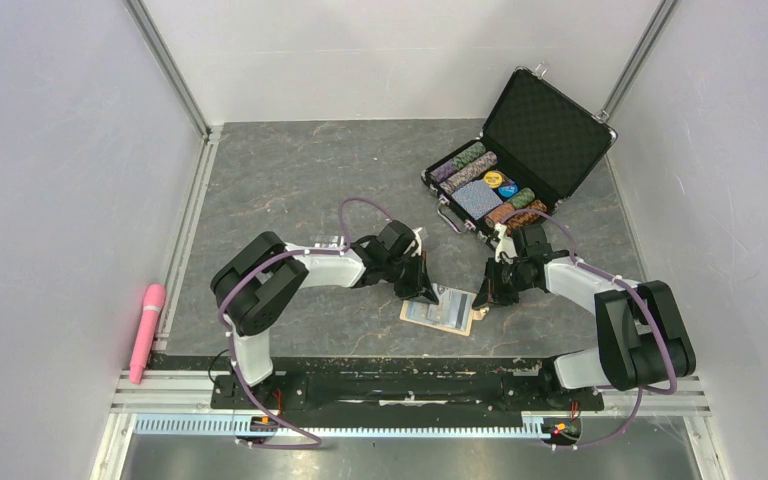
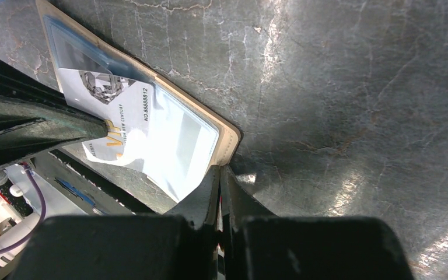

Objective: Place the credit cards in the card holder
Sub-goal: Insert the credit card into the card holder.

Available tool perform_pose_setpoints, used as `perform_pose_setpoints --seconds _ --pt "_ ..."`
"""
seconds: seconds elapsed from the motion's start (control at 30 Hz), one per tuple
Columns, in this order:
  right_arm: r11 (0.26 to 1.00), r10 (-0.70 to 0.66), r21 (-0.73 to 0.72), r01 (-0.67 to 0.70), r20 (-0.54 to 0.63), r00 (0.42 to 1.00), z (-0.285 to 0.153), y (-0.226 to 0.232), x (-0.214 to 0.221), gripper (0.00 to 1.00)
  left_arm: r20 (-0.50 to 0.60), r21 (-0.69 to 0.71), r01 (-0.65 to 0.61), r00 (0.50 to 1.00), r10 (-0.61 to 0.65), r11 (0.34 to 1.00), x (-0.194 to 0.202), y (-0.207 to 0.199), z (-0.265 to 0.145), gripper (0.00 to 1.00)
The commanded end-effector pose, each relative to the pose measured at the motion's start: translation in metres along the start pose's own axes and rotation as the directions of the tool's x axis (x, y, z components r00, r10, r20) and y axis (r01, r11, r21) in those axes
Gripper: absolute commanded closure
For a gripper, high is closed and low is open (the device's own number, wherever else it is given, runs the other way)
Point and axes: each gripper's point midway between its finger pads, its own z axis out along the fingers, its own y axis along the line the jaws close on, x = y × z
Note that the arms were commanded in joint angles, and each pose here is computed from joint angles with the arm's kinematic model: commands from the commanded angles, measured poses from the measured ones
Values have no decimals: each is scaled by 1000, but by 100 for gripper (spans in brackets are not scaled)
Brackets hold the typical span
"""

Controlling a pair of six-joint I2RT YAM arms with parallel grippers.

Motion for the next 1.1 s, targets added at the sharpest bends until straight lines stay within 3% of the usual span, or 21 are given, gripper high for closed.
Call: perform_pose_setpoints --seconds 0.0,0.27,0.6,1.07 --pt "1000 16 27 -14 -78 997 4 -7 21 100 -67 -27 24 997 -25 999 23 20 12 98" --pt "1000 14 28 -12 -80 997 5 -8 22 100 -81 -20 -7 997 5 1000 23 17 10 98" --pt "1000 15 29 -12 -78 997 4 -7 22 100 -105 -154 -82 992 66 985 24 34 -10 98" --pt "1000 16 26 -14 -73 997 5 -6 17 100 -113 -33 -18 994 14 999 24 12 9 98"
